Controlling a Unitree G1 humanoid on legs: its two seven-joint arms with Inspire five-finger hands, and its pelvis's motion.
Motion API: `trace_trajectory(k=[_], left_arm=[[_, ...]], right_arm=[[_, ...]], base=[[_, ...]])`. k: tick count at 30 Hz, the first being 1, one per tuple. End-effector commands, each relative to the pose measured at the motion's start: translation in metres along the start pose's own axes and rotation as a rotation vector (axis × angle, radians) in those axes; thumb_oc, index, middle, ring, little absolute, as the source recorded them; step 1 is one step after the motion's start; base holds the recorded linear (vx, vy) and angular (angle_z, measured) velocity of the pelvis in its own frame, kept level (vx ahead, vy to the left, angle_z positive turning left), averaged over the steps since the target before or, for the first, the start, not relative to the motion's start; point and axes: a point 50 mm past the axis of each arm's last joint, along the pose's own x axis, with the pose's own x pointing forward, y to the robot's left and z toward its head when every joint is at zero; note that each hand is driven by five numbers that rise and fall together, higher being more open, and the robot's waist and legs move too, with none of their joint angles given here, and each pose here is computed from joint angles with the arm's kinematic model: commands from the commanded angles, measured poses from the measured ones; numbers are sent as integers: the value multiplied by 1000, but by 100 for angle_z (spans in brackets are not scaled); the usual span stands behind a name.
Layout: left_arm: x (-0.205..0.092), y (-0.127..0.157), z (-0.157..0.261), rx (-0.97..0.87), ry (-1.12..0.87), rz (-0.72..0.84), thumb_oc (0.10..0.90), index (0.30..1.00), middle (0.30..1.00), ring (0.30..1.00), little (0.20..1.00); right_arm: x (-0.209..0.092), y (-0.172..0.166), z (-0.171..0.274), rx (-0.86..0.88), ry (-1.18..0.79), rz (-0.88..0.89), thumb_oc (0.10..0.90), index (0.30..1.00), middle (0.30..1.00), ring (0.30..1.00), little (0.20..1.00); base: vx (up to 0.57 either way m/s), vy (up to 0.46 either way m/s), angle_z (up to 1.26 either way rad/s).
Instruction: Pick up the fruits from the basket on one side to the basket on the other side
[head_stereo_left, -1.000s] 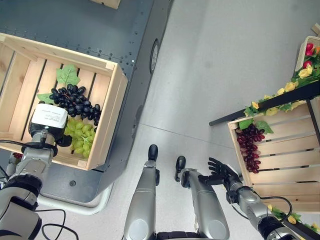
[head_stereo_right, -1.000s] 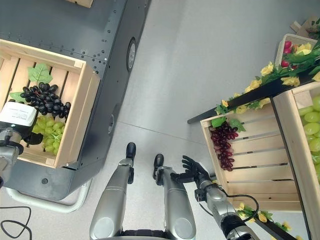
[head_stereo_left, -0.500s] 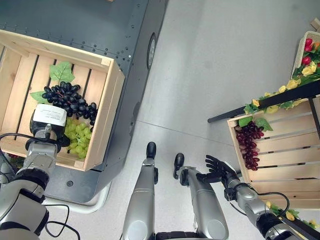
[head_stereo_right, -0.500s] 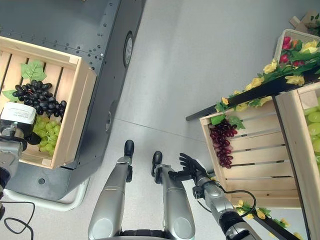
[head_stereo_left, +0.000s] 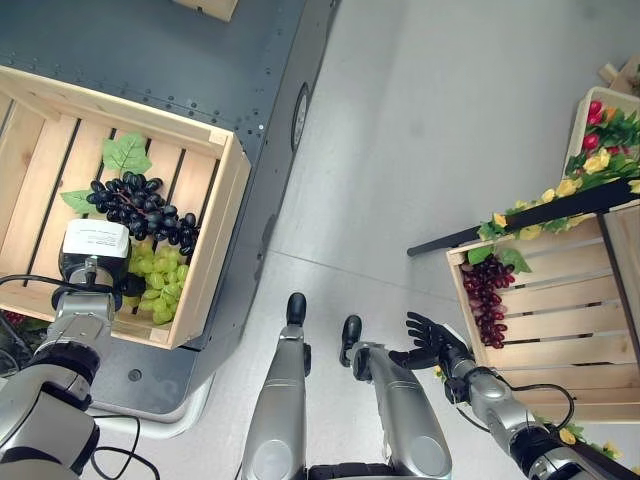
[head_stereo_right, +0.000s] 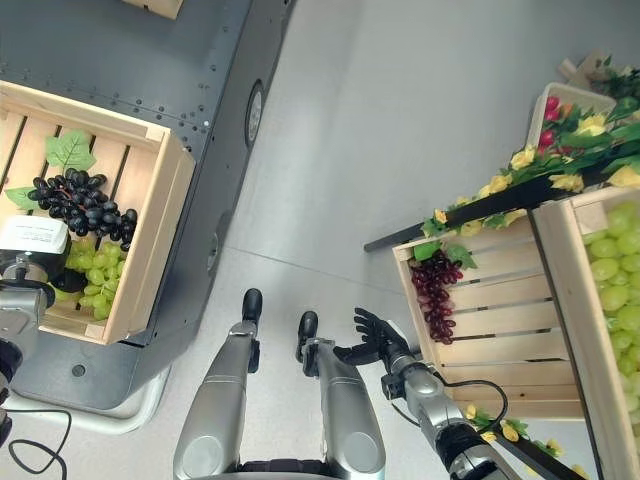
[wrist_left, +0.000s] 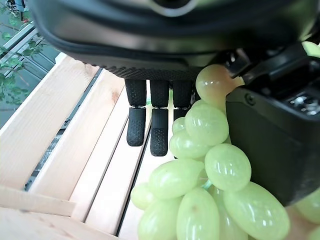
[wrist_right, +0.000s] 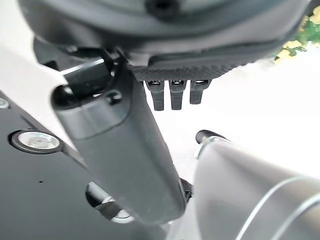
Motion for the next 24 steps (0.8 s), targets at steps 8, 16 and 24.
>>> trace_trajectory(k=[8,16,24], left_arm=[[-8,11,-19,58,-6,98,400,300,300,300,300],[-14,40,-16,188,-112,126,400,300,300,300,300],[-24,75,-21,337,-170,198,400,300,300,300,300]], right_arm=[[-19,-13,-15,23,-12,-35,800,900,900,900,900],[-23,-10,-7,86,-67,-13,800,900,900,900,900],[-26,-1,16,328,-202,17,800,900,900,900,900]], base=[[56,-58,3],[37,-72,10],[18,-65,11]])
